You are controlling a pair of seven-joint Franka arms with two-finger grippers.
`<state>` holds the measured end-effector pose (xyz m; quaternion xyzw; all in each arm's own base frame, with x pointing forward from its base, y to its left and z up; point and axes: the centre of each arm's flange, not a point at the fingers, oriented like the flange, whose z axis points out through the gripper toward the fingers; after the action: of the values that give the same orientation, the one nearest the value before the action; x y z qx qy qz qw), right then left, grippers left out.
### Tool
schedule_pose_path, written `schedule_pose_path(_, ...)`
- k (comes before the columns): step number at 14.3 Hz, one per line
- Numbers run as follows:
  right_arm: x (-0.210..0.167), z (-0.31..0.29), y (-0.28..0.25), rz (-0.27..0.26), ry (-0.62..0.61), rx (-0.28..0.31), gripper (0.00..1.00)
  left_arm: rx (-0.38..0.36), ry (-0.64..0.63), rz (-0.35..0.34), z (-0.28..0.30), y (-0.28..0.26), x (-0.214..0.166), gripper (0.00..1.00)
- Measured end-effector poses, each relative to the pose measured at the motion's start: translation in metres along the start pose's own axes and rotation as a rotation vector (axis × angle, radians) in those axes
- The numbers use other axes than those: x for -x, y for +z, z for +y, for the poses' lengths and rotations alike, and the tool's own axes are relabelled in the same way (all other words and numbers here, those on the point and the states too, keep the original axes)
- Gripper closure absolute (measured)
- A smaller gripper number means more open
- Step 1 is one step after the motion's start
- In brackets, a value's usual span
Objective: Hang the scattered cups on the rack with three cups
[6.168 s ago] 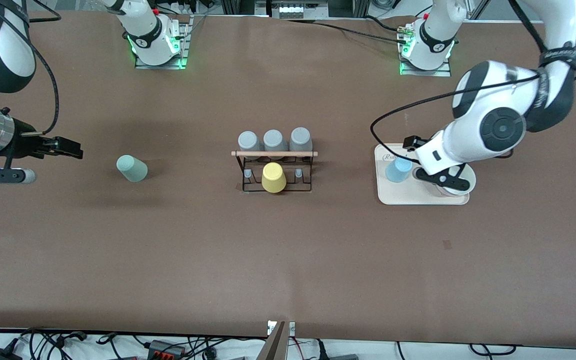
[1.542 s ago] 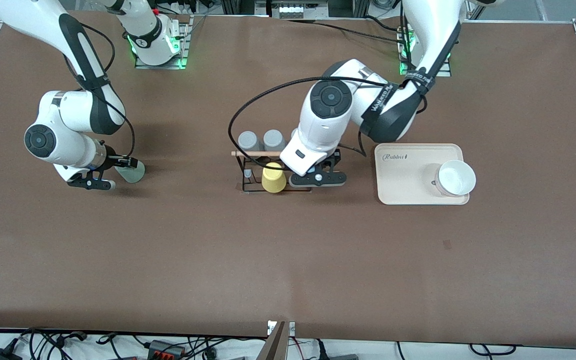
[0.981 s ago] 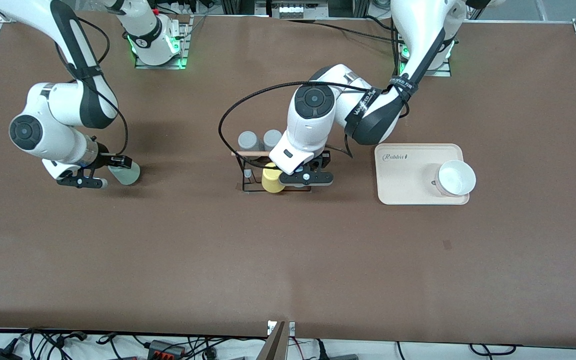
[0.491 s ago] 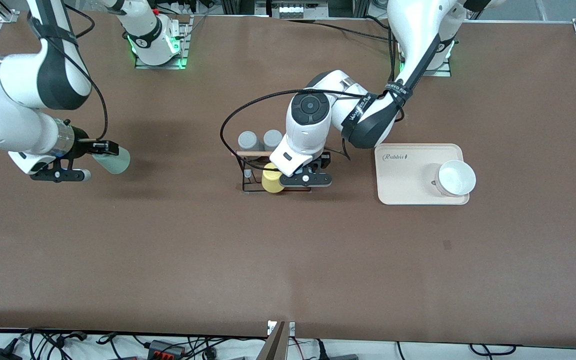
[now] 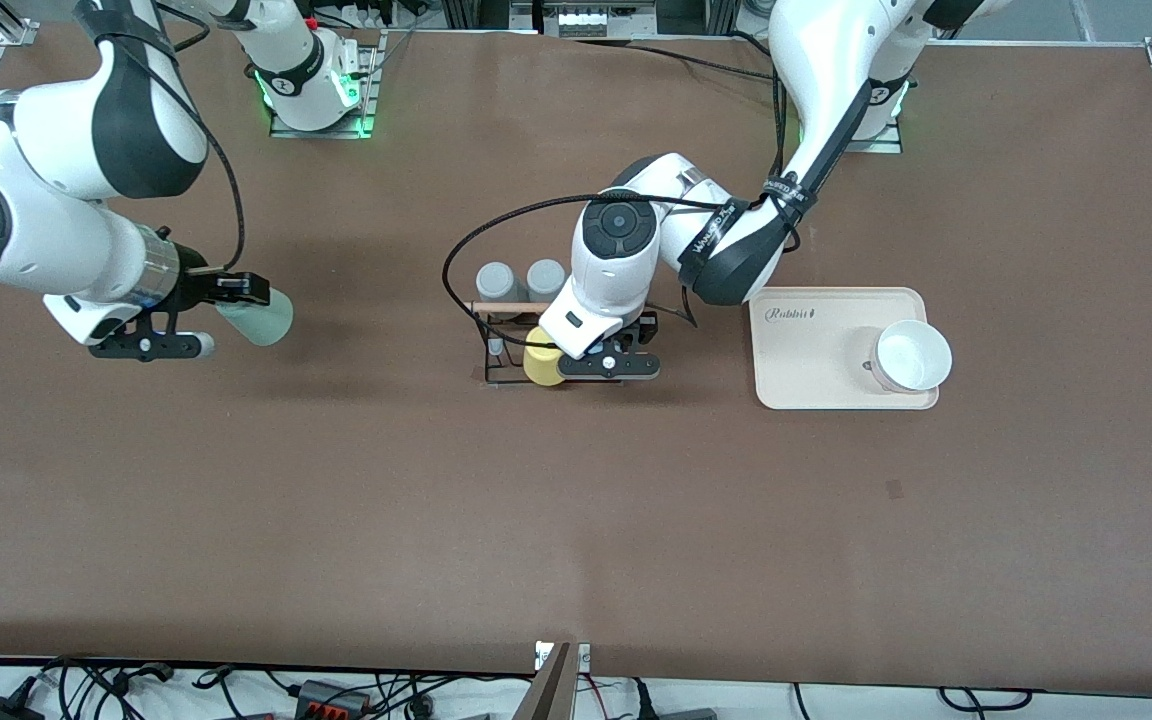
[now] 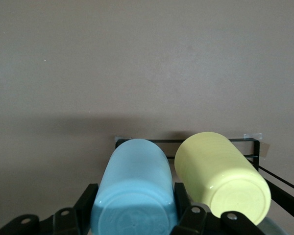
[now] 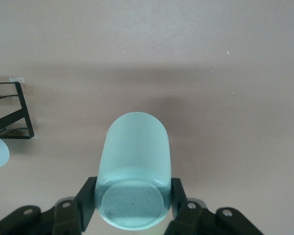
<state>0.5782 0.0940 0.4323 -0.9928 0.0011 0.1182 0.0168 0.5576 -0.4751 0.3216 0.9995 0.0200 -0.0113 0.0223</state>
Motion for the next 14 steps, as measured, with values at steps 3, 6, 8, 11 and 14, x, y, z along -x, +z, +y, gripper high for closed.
schedule_pose_path(3,-0.003,-0.004,0.004,-0.001,-0.004,0.002,0.36,-0.016,0.009,0.003,-0.002,0.009,0.001,0.33)
schedule_pose_path(6,-0.005,-0.006,0.005,-0.005,0.0,-0.019,0.36,-0.015,0.011,0.002,-0.001,0.014,0.001,0.33)
schedule_pose_path(8,-0.005,-0.006,0.005,-0.005,0.001,-0.025,0.36,-0.015,0.014,0.002,0.001,0.014,0.002,0.29)
schedule_pose_path(11,-0.004,-0.012,0.004,-0.003,-0.005,-0.034,0.36,-0.015,0.016,0.003,0.002,0.014,0.003,0.02)
schedule_pose_path(14,-0.006,-0.028,0.002,0.006,0.015,-0.035,0.36,-0.016,0.021,0.005,0.0,0.014,0.002,0.0)
